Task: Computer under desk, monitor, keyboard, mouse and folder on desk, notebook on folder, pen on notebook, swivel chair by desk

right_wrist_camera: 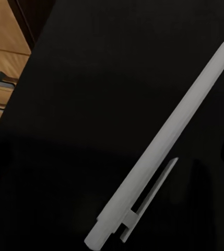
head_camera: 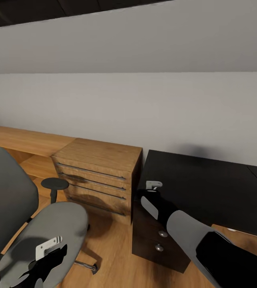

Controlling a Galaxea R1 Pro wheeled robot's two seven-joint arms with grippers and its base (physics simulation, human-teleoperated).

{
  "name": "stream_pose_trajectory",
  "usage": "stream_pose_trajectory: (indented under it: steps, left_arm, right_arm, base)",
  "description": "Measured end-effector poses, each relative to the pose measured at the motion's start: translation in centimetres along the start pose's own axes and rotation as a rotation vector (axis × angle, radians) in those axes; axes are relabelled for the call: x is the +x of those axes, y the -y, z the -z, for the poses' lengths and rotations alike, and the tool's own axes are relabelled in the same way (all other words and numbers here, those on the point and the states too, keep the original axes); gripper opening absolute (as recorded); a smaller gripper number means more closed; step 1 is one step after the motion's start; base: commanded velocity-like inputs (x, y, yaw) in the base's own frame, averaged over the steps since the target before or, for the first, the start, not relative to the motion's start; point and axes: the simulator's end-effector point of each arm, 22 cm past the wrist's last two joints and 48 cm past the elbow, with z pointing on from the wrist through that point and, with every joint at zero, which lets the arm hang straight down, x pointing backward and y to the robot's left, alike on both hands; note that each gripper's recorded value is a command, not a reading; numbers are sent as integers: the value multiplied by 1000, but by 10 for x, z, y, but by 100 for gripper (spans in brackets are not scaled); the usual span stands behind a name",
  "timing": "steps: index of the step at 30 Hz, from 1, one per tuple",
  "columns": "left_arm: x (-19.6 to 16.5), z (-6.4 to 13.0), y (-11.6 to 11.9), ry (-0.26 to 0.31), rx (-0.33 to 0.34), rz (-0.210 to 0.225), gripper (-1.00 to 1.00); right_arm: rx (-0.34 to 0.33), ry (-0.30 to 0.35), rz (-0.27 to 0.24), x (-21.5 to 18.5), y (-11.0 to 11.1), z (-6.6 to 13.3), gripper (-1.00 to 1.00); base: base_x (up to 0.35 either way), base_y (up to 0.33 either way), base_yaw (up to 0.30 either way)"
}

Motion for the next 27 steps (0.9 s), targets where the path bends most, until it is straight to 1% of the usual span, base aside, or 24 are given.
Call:
stream_pose_trajectory:
  steps: [12, 18, 27]
  left_arm:
    - [0, 0, 0, 0, 0, -1, 100]
    - [0, 0, 0, 0, 0, -1, 100]
    - [0, 0, 0, 0, 0, -1, 100]
  right_arm:
    - [12, -10, 2, 2, 3, 0, 100]
    - [35, -15, -2, 3, 8, 0, 100]
    - [43, -41, -7, 8, 11, 0, 100]
  base:
    - [0, 0, 0]
    - [0, 0, 0]
    - [0, 0, 0]
